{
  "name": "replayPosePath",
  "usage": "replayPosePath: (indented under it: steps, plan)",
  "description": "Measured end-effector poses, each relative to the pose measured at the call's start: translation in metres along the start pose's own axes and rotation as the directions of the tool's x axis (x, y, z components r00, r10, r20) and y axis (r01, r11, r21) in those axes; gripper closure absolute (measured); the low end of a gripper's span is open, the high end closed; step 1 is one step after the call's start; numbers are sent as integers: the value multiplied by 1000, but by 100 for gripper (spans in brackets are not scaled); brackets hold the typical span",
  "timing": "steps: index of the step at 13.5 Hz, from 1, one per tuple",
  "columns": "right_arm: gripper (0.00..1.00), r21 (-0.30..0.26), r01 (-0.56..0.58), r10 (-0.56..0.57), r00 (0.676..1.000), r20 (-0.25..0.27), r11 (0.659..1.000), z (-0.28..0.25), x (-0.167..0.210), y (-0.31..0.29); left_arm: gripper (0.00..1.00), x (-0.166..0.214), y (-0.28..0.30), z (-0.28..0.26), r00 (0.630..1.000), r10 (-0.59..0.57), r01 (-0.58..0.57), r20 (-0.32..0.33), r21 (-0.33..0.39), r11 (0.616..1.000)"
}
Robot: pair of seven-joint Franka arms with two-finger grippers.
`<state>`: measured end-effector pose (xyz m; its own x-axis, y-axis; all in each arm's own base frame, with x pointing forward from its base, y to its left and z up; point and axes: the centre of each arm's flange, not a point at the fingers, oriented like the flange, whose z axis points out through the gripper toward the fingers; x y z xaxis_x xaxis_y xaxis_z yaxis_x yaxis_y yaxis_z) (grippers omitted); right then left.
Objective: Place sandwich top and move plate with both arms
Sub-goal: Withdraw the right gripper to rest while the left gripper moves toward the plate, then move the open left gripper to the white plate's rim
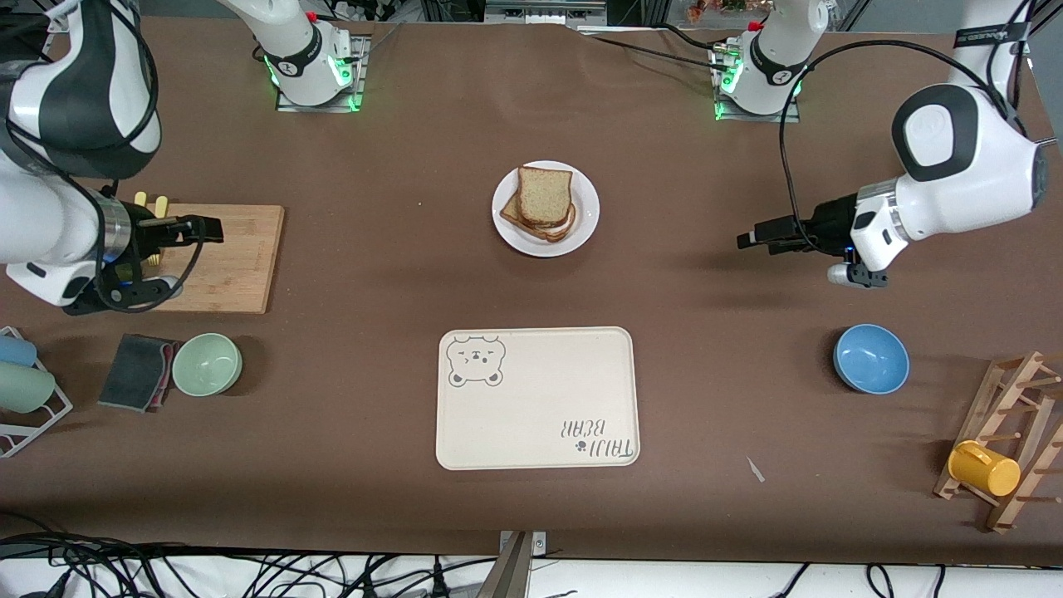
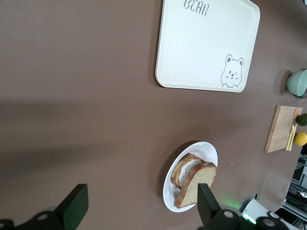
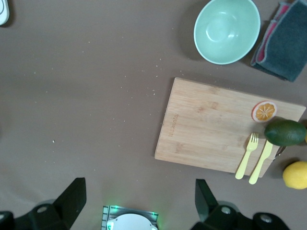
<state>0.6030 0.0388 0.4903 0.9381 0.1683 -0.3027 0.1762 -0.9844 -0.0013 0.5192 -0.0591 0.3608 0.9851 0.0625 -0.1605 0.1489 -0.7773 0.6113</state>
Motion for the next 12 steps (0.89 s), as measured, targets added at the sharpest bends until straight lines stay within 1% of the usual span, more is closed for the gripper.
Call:
replayPosePath:
  steps: [2,4,7,9,10,11,12]
  plan:
    - [0,-1,-14,14,999,-48,1000,-2,-14,-3,0,-12,-2,20,1000,7,-7,2,-49,999]
    - [0,4,-27,27,995,-94,1000,-8,-31,1,0,-22,-11,36,1000,20,-20,5,-114,993]
    - [0,12,-54,55,989,-135,998,-33,-65,15,0,-36,-25,56,999,42,-41,1,-191,981]
    - [0,12,-63,64,982,-180,998,-49,-77,19,0,-44,-24,71,999,48,-48,-2,-210,977]
    - [0,10,-69,69,974,-214,998,-56,-78,22,0,-48,-19,82,999,49,-49,-8,-215,975]
    - [0,12,-78,78,969,-233,997,-60,-79,27,0,-54,-10,95,998,54,-55,-15,-220,974]
    - [0,14,-84,85,968,-235,996,-61,-80,31,0,-61,-3,109,998,57,-60,-20,-223,973]
